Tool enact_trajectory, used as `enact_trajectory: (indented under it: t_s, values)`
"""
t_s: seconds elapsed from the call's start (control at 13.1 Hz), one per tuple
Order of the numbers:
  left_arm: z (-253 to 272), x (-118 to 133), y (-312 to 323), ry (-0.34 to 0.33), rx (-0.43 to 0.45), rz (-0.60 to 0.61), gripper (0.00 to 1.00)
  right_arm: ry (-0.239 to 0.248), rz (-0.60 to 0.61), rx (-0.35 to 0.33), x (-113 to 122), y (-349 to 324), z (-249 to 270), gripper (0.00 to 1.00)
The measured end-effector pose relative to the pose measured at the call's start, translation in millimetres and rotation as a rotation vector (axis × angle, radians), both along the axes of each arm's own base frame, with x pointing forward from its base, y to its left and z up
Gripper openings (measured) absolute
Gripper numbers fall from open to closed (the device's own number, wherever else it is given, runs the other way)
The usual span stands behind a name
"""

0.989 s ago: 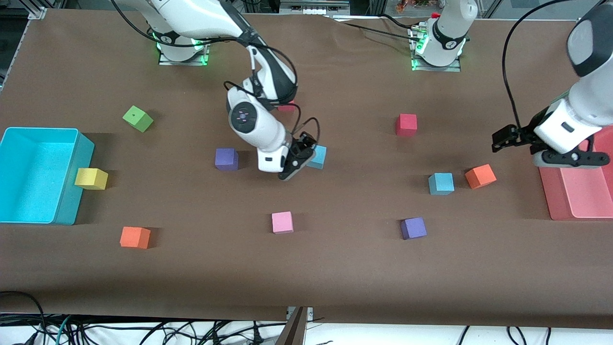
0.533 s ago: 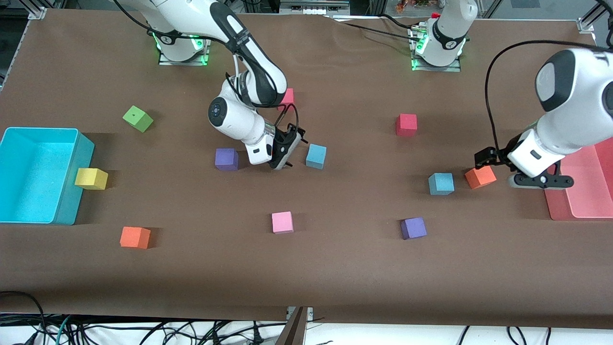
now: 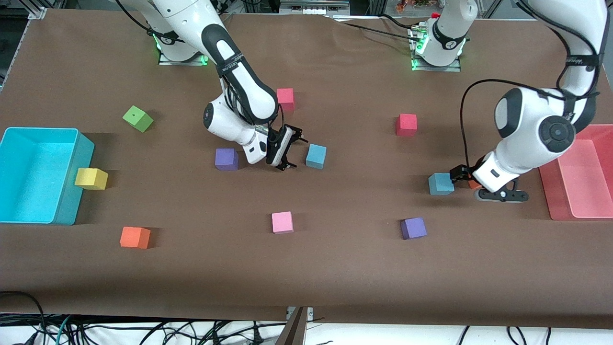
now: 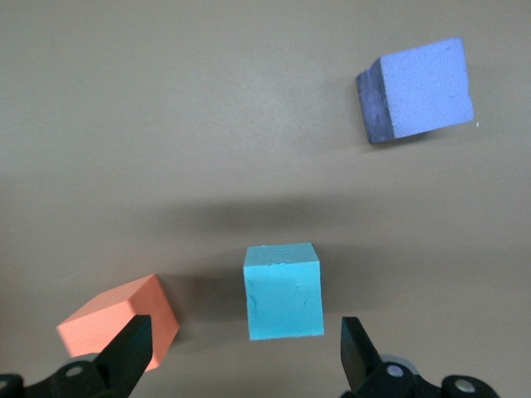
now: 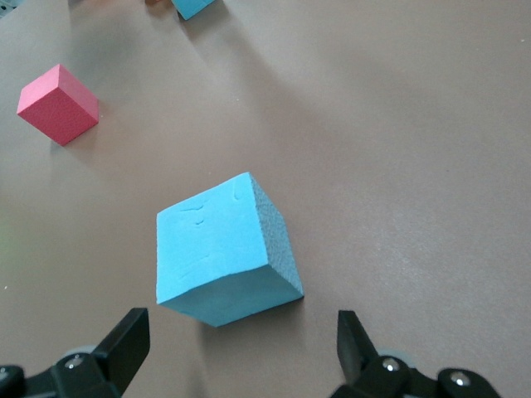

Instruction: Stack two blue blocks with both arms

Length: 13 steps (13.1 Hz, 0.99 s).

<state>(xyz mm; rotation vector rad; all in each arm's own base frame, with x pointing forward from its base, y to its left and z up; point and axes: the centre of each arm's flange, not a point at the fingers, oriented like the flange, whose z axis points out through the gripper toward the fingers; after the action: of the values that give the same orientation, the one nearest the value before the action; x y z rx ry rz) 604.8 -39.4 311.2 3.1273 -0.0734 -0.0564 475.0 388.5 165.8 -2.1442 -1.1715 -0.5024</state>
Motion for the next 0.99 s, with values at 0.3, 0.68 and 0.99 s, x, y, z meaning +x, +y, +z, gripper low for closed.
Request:
enact_trajectory:
  t_s: [0.3, 0.68, 0.99]
  values:
    - [-61, -4, -12, -0.004, -0.001, -0.018, 1.0, -0.036, 0.034, 0.001, 0, -1, -2, 1.0]
    - [-101, -11, -21, 0.023, 0.001, -0.034, 1.0, -0.058, 0.039, 0.014, 4, -3, -3, 1.0]
    - [-119, -16, -21, 0.053, 0.003, -0.035, 0.96, -0.068, 0.046, 0.018, 5, -2, -2, 1.0]
